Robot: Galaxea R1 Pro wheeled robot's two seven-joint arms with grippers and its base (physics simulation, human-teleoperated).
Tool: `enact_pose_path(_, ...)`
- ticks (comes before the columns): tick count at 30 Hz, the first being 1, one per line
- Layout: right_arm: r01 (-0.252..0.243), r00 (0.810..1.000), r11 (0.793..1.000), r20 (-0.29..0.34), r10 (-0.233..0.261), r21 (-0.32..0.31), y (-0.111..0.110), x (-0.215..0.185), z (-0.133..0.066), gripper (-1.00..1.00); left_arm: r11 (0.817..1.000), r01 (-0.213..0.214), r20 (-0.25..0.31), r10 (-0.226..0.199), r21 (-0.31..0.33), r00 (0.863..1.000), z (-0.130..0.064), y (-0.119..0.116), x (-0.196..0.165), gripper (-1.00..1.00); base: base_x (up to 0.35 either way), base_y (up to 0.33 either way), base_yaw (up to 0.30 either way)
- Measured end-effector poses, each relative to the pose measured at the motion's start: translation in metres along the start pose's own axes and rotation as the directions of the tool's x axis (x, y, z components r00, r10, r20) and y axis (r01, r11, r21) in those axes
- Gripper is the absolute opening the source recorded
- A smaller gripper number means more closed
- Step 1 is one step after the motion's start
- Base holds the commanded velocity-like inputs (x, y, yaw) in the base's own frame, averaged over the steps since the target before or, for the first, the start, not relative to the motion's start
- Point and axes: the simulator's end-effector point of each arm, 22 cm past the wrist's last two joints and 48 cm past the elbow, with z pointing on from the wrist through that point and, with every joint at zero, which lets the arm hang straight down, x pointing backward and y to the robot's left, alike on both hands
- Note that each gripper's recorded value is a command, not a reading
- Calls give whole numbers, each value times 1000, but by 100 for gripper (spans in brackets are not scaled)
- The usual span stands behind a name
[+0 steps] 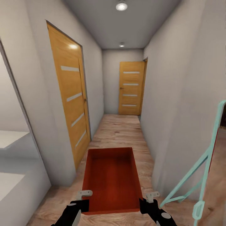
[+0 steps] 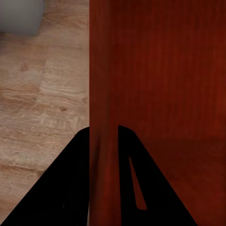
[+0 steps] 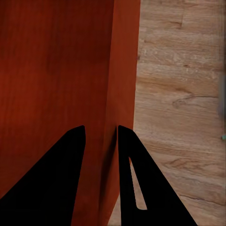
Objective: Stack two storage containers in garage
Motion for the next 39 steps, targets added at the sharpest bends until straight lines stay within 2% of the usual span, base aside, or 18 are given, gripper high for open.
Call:
enact_pose_path(24, 2, 1000, 1000, 10, -2, 0, 0, -5, -2, -100, 1000, 0, 10, 0, 1, 1000, -3, 0, -4, -100, 300, 186, -191)
enact_pose_path(33, 2, 1000, 1000, 11, -2, 0, 0, -5, -2, -100, 1000, 0, 11, 0, 0, 1000, -3, 0, -5, -100, 300, 186, -24)
enact_pose_path(39, 2, 1000, 1000, 11, -2, 0, 0, -5, -2, -100, 1000, 0, 11, 0, 0, 1000, -3, 0, -5, -100, 300, 183, 124)
